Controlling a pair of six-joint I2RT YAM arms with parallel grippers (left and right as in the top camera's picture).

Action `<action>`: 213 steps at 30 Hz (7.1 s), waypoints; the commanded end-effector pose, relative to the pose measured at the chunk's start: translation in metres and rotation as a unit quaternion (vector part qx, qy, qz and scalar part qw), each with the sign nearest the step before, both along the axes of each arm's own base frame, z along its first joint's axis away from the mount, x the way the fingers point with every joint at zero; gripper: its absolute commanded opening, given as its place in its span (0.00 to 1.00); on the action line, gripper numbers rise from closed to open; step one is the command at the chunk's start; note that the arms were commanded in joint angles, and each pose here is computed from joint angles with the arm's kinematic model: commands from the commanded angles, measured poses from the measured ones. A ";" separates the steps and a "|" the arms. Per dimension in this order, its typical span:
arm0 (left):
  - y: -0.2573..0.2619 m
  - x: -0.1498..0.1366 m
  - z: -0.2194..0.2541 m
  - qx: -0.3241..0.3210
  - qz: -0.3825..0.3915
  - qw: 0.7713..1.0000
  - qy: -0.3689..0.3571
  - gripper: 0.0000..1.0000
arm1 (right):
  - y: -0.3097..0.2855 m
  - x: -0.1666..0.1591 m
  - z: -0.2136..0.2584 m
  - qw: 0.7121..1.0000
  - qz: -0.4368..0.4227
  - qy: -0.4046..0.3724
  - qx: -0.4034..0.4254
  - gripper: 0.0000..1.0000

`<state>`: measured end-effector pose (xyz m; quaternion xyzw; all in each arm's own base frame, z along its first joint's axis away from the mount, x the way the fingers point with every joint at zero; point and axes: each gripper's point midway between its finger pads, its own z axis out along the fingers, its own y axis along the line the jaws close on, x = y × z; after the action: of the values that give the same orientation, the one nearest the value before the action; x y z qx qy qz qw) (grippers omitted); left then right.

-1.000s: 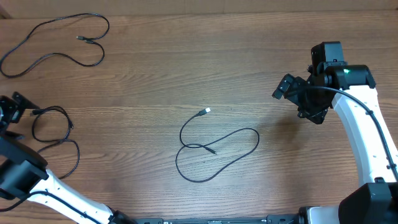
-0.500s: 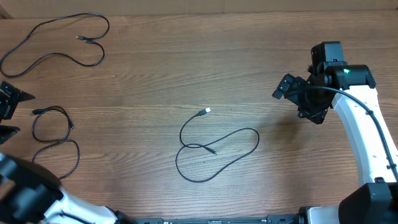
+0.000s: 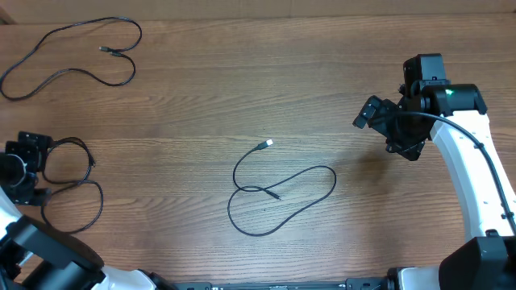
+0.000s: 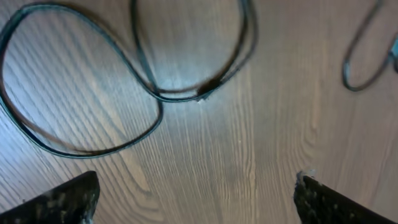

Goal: Untangle cables

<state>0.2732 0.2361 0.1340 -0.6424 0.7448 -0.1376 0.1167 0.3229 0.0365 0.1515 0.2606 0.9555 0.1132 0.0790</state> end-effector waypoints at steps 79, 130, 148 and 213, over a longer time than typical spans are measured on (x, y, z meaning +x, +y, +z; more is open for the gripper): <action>0.053 0.131 -0.101 0.394 -0.569 0.721 0.029 0.04 | -0.001 0.001 0.002 1.000 0.002 -0.006 -0.005 1.00; 0.042 0.060 -0.138 0.178 -0.169 0.963 0.107 0.04 | -0.001 0.001 0.002 1.000 0.002 -0.006 -0.005 1.00; 0.049 0.078 -0.193 0.196 -0.264 0.940 0.092 0.05 | -0.001 0.001 0.002 1.000 0.002 -0.006 -0.005 1.00; 0.000 0.061 -0.134 0.085 -0.177 0.971 0.138 0.31 | -0.001 0.001 0.002 1.000 0.002 -0.006 -0.005 1.00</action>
<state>0.3484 0.2283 0.0032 -0.4948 0.8648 -0.0226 0.0827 0.3230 0.0365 0.1516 0.2606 0.9555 0.1134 0.0792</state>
